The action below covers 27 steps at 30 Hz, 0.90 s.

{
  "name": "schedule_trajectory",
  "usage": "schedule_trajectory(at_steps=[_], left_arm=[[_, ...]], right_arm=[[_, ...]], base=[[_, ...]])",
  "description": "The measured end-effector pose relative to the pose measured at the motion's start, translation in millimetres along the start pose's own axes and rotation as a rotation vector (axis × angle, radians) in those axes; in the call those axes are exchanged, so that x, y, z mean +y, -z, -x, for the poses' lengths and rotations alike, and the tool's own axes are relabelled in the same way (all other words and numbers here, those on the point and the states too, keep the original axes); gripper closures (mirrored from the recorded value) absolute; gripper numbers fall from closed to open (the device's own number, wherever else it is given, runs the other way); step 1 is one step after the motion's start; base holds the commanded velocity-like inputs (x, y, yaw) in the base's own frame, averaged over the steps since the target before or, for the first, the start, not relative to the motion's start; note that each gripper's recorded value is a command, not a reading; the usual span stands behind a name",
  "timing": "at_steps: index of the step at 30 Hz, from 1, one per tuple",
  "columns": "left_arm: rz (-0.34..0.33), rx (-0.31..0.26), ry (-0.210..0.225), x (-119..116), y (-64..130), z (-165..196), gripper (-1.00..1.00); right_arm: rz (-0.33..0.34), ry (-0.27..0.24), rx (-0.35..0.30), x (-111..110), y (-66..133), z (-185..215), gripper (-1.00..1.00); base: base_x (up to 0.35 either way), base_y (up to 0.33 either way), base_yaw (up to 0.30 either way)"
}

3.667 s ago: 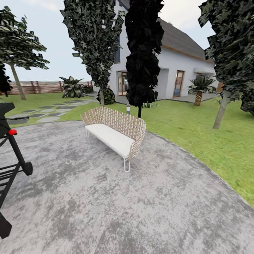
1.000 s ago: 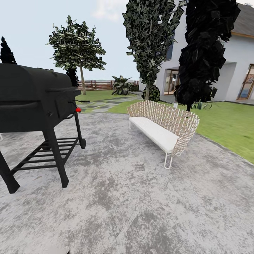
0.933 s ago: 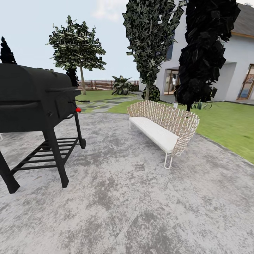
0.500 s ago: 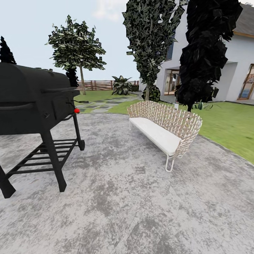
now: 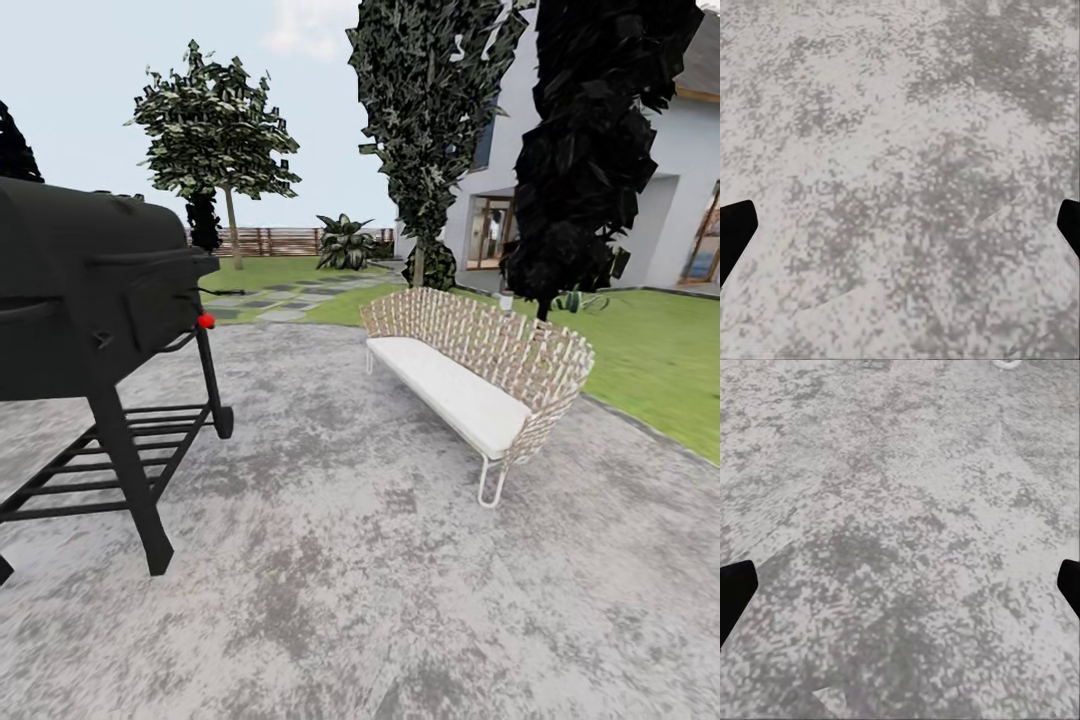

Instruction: In the garden, pick up the pesticide atomizer on the floor and spray pesticide onto both trees until each tree trunk is fully covered.

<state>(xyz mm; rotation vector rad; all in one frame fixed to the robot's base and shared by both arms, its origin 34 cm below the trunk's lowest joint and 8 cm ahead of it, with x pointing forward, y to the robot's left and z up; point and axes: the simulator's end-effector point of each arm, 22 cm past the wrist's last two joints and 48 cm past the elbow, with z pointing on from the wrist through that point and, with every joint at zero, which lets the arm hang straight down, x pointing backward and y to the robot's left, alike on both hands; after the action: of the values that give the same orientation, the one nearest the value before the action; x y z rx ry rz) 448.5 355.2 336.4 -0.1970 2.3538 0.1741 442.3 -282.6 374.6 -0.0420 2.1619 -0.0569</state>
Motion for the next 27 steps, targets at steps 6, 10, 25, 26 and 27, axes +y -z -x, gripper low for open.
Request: schedule_trajectory(at_steps=[6, 10, 25, 26, 27], left_arm=[[0.000, 0.005, -0.001, 0.1, -0.1, -2.3, -1.00], [0.000, 0.006, -0.001, 0.1, -0.2, -2.6, -1.00], [0.002, 0.010, 0.000, 0.6, -0.3, -4.5, -1.00], [0.002, 0.011, 0.000, 0.7, -0.4, -5.0, -1.00], [0.002, 0.012, 0.000, 0.7, -0.4, -5.5, -1.00]], right_arm=[[0.002, 0.002, 0.007, 1.0, 0.4, -3.0, -1.00], [0.005, 0.003, 0.007, 1.8, 0.4, -3.1, -1.00], [0.012, 0.005, 0.011, 4.5, 0.5, -4.8, -1.00], [0.013, 0.004, 0.012, 4.6, 0.5, -5.2, -1.00], [0.013, 0.004, 0.014, 4.8, 0.5, -5.7, -1.00]], base=[[0.340, 0.000, 0.088], [0.340, 0.000, 0.011], [0.340, 0.000, 0.046], [0.340, 0.000, 0.155], [0.340, 0.000, 0.159]])
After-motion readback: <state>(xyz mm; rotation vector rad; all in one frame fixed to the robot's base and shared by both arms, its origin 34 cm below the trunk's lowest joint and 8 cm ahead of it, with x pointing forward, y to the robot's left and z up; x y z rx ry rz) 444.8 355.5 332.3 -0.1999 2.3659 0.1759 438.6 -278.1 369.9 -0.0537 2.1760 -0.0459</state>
